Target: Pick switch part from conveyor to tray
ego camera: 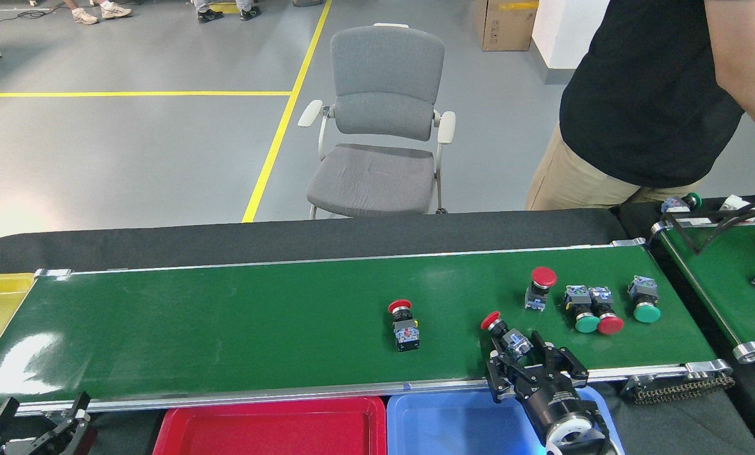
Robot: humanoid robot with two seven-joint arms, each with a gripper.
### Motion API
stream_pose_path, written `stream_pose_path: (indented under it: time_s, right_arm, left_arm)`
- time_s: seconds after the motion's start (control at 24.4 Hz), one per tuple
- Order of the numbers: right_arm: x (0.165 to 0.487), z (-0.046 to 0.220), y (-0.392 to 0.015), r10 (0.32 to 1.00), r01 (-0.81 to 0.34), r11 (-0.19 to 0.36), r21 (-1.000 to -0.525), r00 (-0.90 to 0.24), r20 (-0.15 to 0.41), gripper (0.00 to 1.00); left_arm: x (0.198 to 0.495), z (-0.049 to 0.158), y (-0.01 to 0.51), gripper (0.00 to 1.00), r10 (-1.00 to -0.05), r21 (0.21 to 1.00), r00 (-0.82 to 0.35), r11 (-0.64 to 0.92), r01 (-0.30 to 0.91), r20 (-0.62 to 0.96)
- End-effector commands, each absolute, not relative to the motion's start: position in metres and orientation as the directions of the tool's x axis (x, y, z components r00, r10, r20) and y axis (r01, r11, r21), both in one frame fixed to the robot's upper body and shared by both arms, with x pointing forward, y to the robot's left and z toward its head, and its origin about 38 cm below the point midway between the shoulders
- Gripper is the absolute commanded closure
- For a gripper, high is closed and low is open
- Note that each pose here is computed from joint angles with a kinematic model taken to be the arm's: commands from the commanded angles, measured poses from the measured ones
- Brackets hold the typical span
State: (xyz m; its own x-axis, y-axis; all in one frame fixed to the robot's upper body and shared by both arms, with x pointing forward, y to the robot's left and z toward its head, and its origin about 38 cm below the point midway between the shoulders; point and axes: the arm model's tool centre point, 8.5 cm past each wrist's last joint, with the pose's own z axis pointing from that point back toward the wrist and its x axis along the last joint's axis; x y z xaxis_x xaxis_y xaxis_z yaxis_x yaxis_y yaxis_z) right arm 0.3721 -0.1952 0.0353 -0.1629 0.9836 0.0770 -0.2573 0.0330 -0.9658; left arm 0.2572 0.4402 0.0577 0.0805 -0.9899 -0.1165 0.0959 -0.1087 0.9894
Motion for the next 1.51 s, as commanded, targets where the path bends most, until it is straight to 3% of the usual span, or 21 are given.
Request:
stream_pose_path:
  time_s: [0.0, 0.12, 0.29, 0.33, 0.37, 0.41, 0.45, 0.53, 0.65, 0.74, 0.9, 1.02, 1.11, 1.23, 1.31, 1.47]
  right_arm:
    - [0.377, 0.049, -0.193, 0.981, -0.215, 0.028, -0.976, -0.183, 0.069, 0.98]
    - [0.368, 0.067, -0.163, 0.933, -0.156, 0.004, -0.988, -0.356, 0.061, 0.98]
    - [0.331, 0.078, -0.1, 0.709, -0.089, -0.041, -0.995, -0.705, 0.034, 0.98]
    - [0.323, 0.079, -0.088, 0.653, -0.074, -0.043, -0.996, -0.757, 0.029, 0.93]
    - [0.313, 0.08, -0.074, 0.583, -0.06, -0.04, -0.997, -0.812, 0.025, 0.67]
    - [0.304, 0.079, -0.061, 0.525, -0.05, -0.035, -0.998, -0.851, 0.024, 0.18]
    - [0.296, 0.077, -0.051, 0.483, -0.052, -0.036, -0.998, -0.875, 0.028, 0.01]
    - [0.286, 0.074, -0.041, 0.448, -0.06, -0.042, -0.997, -0.894, 0.035, 0.0]
    - [0.287, 0.074, -0.041, 0.455, -0.066, -0.032, -0.997, -0.889, 0.044, 0.0]
    - [0.291, 0.074, -0.053, 0.496, -0.093, 0.014, -0.996, -0.864, 0.087, 0.0]
    - [0.304, 0.07, -0.157, 0.801, -0.129, 0.194, -0.973, -0.552, 0.233, 0.03]
    - [0.303, 0.062, -0.225, 0.923, -0.057, 0.284, -0.957, -0.254, 0.289, 0.05]
    - [0.292, 0.054, -0.256, 0.95, -0.019, 0.294, -0.956, -0.107, 0.294, 0.06]
    - [0.288, 0.045, -0.272, 0.96, -0.036, 0.277, -0.96, 0.041, 0.275, 0.07]
    - [0.294, 0.047, -0.27, 0.967, -0.039, 0.252, -0.967, 0.059, 0.25, 0.07]
    - [0.322, 0.06, -0.243, 0.985, -0.05, 0.168, -0.985, -0.02, 0.169, 0.06]
  left_arm:
    - [0.26, 0.067, 0.443, 0.0, -0.988, 0.989, 0.071, -0.128, 0.076, -0.134]
    - [0.26, 0.067, 0.443, 0.0, -0.988, 0.989, 0.071, -0.129, 0.076, -0.134]
    - [0.258, 0.066, 0.444, 0.0, -0.988, 0.989, 0.074, -0.128, 0.079, -0.134]
    - [0.258, 0.066, 0.444, 0.0, -0.988, 0.988, 0.074, -0.129, 0.079, -0.135]
    - [0.258, 0.066, 0.444, 0.0, -0.988, 0.989, 0.074, -0.128, 0.079, -0.134]
    - [0.258, 0.065, 0.443, 0.0, -0.989, 0.989, 0.072, -0.127, 0.081, -0.133]
    - [0.259, 0.065, 0.441, 0.0, -0.989, 0.989, 0.068, -0.125, 0.079, -0.131]
    - [0.259, 0.066, 0.44, 0.0, -0.989, 0.989, 0.064, -0.126, 0.076, -0.131]
    - [0.258, 0.066, 0.437, 0.0, -0.99, 0.988, 0.052, -0.13, 0.077, -0.135]
    - [0.261, 0.063, 0.419, 0.0, -0.992, 0.989, 0.008, -0.123, 0.077, -0.124]
    - [0.271, 0.072, 0.38, 0.0, -0.993, 0.992, -0.042, -0.113, 0.05, -0.111]
    - [0.295, 0.075, 0.335, 0.0, -0.986, 0.987, -0.08, -0.153, 0.054, -0.148]
    - [0.312, 0.075, 0.292, 0.0, -0.977, 0.984, -0.133, -0.174, 0.033, -0.169]
    - [0.326, 0.074, 0.256, 0.0, -0.975, 0.987, -0.167, -0.157, 0.039, -0.149]
    - [0.337, 0.076, 0.233, 0.0, -0.974, 0.991, -0.191, -0.13, 0.042, -0.12]
    - [0.354, 0.067, 0.214, 0.0, -0.972, 0.99, -0.212, -0.119, 0.077, -0.101]
